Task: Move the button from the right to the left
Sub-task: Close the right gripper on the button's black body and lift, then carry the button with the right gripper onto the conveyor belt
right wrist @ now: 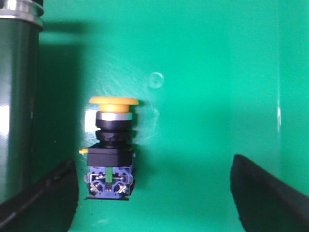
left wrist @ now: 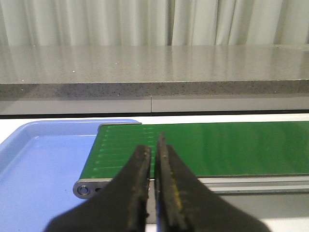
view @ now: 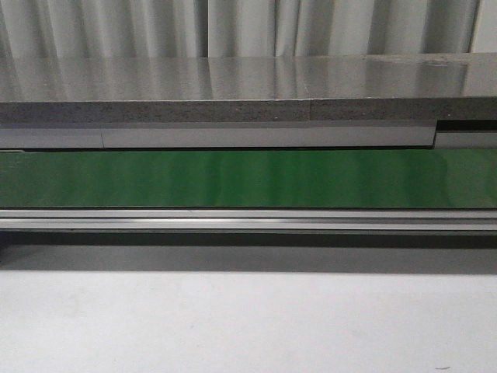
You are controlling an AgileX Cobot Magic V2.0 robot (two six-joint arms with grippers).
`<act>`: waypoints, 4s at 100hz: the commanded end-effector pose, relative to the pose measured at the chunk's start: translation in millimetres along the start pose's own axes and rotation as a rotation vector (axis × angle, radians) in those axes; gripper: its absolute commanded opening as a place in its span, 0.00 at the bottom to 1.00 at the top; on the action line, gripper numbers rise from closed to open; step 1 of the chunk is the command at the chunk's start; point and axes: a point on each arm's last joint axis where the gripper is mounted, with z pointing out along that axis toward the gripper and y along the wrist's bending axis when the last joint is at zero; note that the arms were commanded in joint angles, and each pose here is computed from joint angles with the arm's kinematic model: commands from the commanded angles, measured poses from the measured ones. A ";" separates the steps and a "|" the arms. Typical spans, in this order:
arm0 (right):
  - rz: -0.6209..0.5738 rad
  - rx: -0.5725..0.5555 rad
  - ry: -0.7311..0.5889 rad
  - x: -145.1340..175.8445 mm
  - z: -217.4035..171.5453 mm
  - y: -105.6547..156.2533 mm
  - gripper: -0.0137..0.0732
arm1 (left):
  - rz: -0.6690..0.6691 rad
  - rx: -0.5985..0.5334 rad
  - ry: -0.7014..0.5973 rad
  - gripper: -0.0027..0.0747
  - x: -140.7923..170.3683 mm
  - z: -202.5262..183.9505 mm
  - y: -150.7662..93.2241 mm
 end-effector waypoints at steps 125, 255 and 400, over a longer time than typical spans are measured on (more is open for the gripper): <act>-0.109 -0.041 0.098 0.8 54.2 6.7 0.60 | -0.020 0.009 -0.071 0.04 4.7 -1.2 -1.2; -0.122 -0.034 -0.058 -40.9 -51.0 113.5 0.37 | -0.020 0.009 -0.071 0.04 4.7 -1.2 -1.2; -0.097 -0.101 -0.325 -15.3 -112.8 155.5 0.87 | -0.020 0.009 -0.071 0.04 4.7 -1.2 -1.2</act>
